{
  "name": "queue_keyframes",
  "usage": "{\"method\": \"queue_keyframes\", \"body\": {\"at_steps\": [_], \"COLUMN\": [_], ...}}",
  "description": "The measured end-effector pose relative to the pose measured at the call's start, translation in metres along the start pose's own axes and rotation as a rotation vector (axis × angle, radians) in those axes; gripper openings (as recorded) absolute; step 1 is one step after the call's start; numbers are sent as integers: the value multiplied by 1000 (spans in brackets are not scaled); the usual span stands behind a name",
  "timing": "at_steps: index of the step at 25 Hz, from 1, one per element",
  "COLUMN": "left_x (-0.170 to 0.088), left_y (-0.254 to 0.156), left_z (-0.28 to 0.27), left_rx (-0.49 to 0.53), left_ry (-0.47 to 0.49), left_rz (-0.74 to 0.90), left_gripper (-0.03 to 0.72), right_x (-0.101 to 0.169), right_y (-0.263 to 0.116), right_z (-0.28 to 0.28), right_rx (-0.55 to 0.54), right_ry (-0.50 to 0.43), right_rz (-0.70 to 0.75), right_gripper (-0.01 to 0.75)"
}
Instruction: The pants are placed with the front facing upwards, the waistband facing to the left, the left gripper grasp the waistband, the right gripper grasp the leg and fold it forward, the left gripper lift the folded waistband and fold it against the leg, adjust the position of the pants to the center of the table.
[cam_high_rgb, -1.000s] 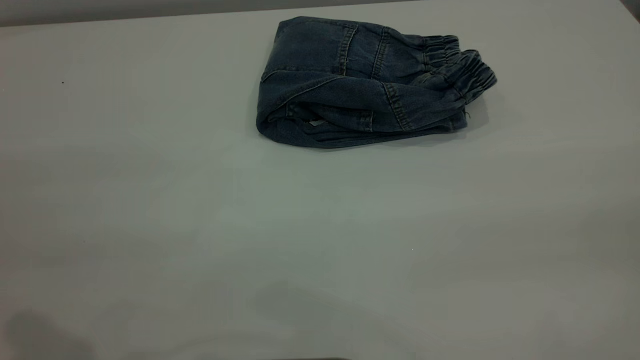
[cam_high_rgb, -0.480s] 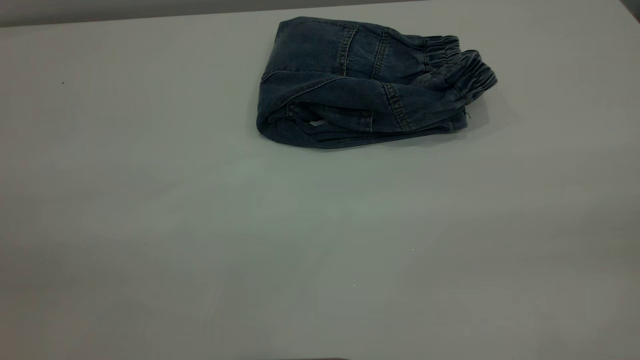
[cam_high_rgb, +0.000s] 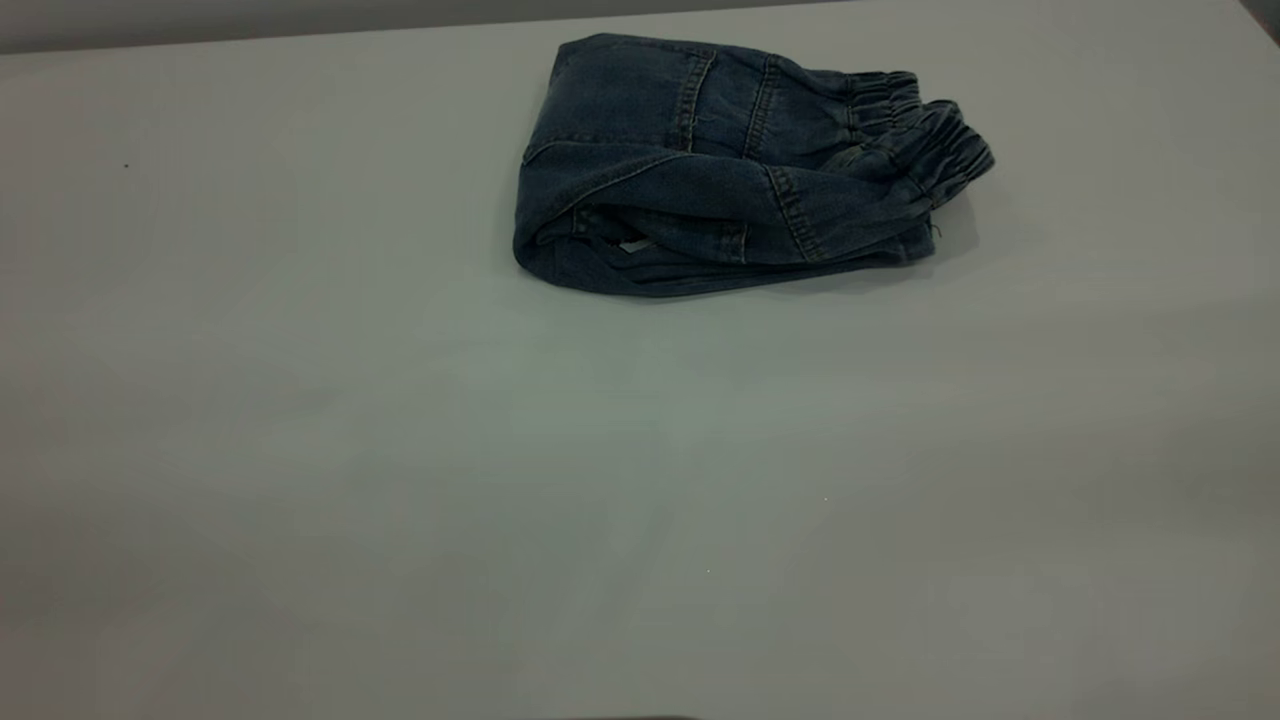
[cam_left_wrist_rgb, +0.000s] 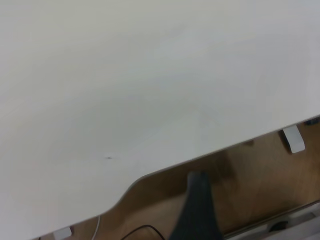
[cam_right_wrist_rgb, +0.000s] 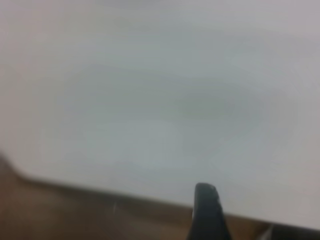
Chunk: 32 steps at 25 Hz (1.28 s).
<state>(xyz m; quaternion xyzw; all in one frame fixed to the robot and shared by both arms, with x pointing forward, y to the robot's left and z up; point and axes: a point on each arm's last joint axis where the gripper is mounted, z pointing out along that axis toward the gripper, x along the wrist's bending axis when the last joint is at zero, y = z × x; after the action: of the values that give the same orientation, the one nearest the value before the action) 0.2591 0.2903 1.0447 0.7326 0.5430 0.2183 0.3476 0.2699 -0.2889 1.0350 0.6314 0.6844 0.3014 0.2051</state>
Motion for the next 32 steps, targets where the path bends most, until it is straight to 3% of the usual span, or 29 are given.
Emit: {"method": "queue_keyframes", "body": {"at_steps": [8,14,20,32], "left_x": [1,3,-1,-3], "left_y": [-1,-3,-16,-20], "left_z": [-1,-4,-20,-23], "left_rx": [-14,-46,-185,-218], "left_ry": [26,147,213,233], "left_rz": [-24,-127,-155,-165], "left_gripper": [537,537,537,537], "right_x": [0,0,0,0], "right_y": [-24,-26,-26,-26], "right_z": [-26,-28,-28,-28], "right_rx": [-255,-268,-268,-268], "right_ry": [-41,-40,-40,-37], "right_rz": [40,39,39,40], "right_gripper": [422,422,422,422]}}
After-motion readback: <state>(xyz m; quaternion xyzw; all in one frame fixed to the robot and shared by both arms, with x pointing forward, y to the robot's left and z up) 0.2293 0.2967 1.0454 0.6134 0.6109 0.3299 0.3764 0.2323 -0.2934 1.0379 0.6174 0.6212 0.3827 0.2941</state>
